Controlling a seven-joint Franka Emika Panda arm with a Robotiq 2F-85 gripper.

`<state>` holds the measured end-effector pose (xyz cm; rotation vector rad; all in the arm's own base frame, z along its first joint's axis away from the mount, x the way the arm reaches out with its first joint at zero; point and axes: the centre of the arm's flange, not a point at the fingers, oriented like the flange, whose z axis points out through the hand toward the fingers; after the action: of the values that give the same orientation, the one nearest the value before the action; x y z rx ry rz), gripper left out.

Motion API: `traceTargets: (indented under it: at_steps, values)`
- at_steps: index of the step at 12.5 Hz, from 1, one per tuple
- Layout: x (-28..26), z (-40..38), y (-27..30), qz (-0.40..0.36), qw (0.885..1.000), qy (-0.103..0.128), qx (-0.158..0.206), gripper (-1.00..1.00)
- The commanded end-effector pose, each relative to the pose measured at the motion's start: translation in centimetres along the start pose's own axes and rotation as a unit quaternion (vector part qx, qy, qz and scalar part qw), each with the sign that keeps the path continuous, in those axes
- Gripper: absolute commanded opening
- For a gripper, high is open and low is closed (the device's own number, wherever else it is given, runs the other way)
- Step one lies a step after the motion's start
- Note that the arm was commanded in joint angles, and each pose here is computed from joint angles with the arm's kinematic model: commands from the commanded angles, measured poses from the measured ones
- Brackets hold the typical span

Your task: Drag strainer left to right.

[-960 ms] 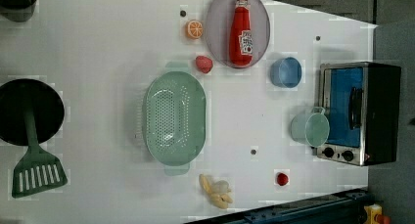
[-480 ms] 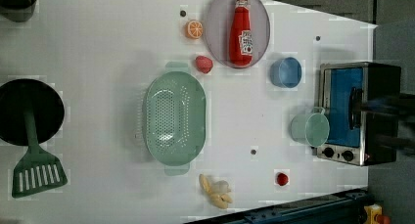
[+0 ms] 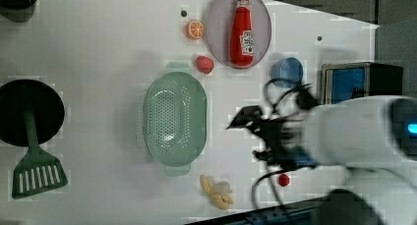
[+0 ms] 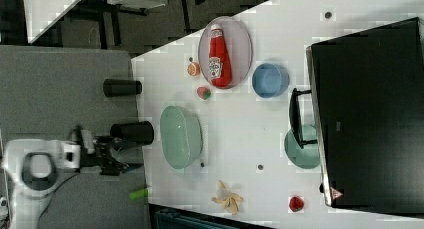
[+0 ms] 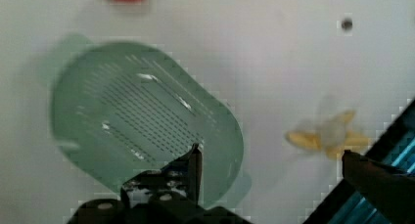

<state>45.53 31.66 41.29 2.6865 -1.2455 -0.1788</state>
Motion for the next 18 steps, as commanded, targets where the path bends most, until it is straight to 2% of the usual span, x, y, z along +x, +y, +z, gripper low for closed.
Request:
traceTargets:
  at_steps: [1,7,9,10,12,15,18]
  values:
    - [2.5,0.3,-1.9,0.176,0.983,-0.016,0.053,1.0]
    - [2.2,12.2,-6.4,0.289,0.953,-0.077,0.049,1.0]
    - [2.0,15.3,-7.5,0.325,0.939,-0.099,0.06,1.0]
    - [2.0,16.6,-7.9,0.323,0.938,-0.104,0.072,1.0]
    - [2.4,19.2,-7.9,0.315,0.94,-0.101,0.082,1.0]
    - [3.5,22.4,-6.5,0.306,0.945,-0.081,0.076,1.0]
    - [4.6,23.6,-5.8,0.315,0.942,-0.08,0.085,1.0]
